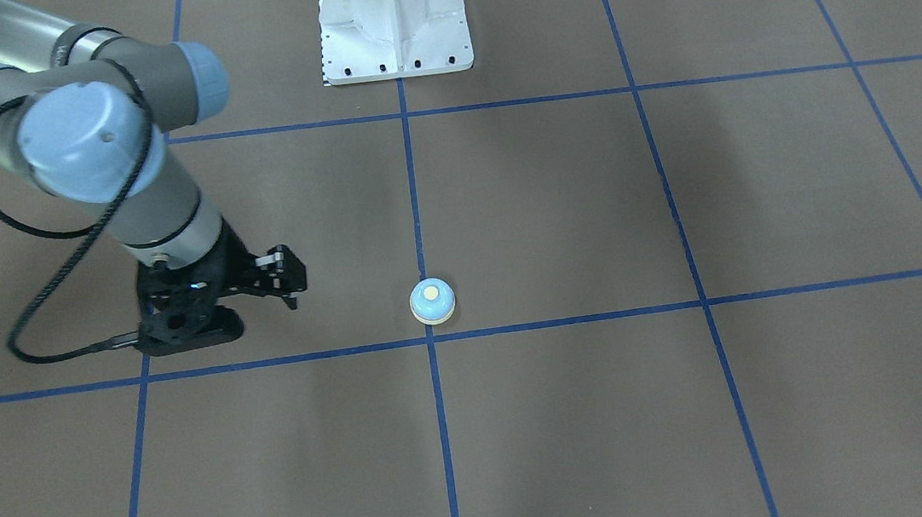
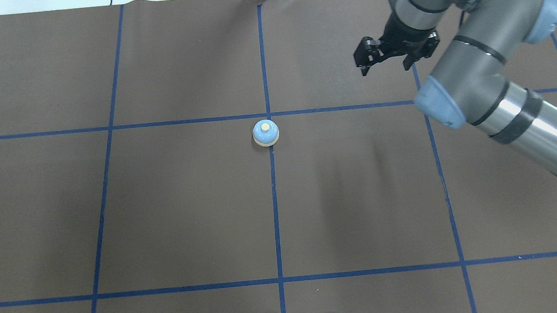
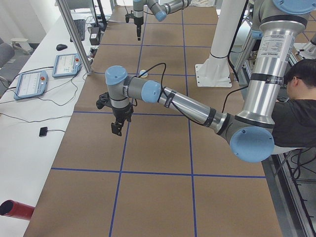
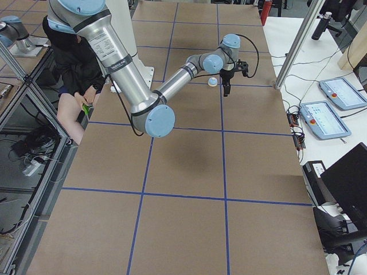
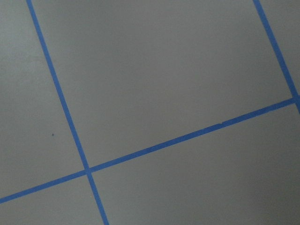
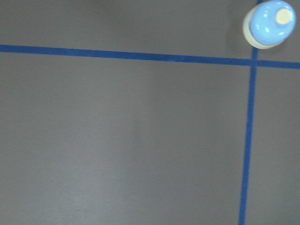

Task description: Place and press bell with both arms

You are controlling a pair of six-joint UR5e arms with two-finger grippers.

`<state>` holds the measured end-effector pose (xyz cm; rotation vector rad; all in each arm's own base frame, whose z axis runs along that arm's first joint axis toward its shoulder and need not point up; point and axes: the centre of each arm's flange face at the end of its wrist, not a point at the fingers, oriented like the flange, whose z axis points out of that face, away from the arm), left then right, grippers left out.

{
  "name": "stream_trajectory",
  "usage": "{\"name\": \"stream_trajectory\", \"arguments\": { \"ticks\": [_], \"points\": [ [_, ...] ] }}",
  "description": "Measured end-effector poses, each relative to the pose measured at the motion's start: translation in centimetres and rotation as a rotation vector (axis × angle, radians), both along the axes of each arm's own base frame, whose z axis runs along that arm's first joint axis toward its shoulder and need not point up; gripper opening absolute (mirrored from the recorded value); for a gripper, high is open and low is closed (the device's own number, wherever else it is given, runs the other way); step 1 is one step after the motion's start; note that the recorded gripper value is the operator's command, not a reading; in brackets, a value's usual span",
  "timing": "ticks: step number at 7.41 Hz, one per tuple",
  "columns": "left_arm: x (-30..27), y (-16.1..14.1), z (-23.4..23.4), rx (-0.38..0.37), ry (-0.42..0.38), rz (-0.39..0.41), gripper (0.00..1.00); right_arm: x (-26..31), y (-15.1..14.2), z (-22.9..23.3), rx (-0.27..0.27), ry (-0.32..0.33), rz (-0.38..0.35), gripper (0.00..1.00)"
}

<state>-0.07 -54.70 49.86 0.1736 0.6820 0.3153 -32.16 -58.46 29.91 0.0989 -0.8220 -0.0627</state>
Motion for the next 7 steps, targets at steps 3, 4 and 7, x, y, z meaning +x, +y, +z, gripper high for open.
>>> {"name": "stream_trajectory", "arguments": {
  "ticks": [3, 4, 7],
  "points": [
    [-5.9, 1.4, 7.9, -0.027, -0.009, 0.036, 1.00, 15.6, 0.8, 13.0, 0.043, 0.014, -0.093, 1.00],
    [-7.4, 1.9, 9.8, -0.040, -0.009, 0.038, 1.00, 20.0, 1.8, 16.9, 0.051, 0.025, -0.108, 1.00],
    [-9.5, 5.0, 14.2, -0.050, -0.008, 0.009, 1.00, 29.6, 7.0, 26.0, 0.001, 0.024, -0.087, 1.00]
  ]
}}
